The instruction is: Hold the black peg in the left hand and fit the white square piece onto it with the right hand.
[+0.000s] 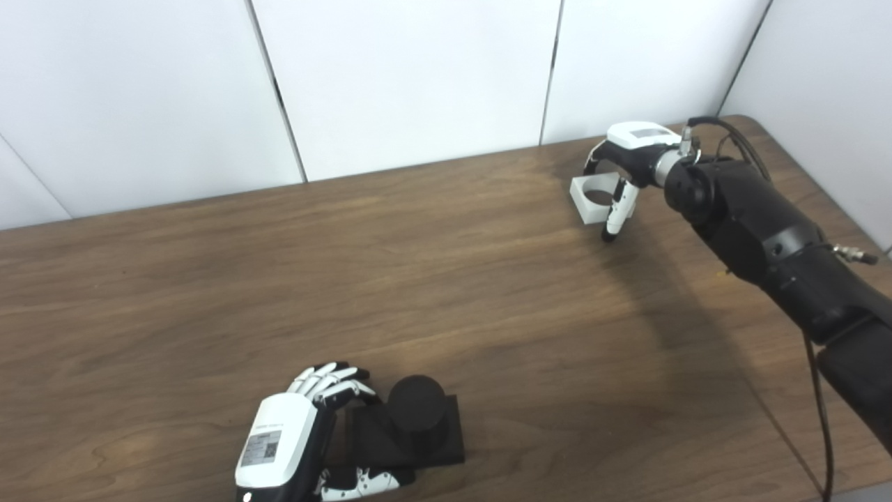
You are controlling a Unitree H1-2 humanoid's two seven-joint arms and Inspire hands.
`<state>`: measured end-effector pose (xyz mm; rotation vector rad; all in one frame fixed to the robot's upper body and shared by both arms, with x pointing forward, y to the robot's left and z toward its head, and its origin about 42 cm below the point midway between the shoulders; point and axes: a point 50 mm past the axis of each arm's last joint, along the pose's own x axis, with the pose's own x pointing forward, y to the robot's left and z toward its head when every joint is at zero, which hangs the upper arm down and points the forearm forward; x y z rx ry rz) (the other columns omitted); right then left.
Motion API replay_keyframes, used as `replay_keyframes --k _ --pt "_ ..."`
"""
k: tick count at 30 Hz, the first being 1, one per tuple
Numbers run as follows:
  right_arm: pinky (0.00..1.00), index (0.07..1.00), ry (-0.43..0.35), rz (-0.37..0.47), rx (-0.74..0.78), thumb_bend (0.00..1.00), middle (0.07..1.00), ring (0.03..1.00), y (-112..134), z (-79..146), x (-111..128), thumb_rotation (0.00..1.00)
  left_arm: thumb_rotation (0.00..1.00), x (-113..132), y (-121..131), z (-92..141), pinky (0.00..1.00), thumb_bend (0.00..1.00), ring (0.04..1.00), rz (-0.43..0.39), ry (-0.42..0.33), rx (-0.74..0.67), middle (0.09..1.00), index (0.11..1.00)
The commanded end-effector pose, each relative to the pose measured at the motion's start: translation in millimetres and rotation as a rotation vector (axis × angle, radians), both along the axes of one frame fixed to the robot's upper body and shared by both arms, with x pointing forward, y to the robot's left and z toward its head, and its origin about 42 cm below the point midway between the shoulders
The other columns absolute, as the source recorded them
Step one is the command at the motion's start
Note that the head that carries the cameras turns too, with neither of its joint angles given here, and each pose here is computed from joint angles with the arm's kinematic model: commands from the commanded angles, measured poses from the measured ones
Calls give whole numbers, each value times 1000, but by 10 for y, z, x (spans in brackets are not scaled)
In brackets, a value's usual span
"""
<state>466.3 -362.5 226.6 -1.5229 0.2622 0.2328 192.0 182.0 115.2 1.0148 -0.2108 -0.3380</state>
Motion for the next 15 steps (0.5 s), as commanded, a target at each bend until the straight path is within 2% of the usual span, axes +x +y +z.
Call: replay_keyframes --k 1,4,8,15 --pt "905 521 -72 7 -31 601 826 944 -63 168 71 122 49 -36 53 -52 872 522 860 16 40 41 787 484" --pt "853 490 -103 26 -47 532 785 893 -74 150 52 129 49 -38 49 -49 876 522 860 14 38 38 788 484" --pt "816 485 -132 45 -60 523 755 859 -65 126 30 126 49 -41 37 -48 876 522 861 15 40 33 787 484" --pt "821 484 -155 79 -69 522 738 852 -21 149 -27 125 49 -43 15 -39 873 522 859 14 34 30 785 484"
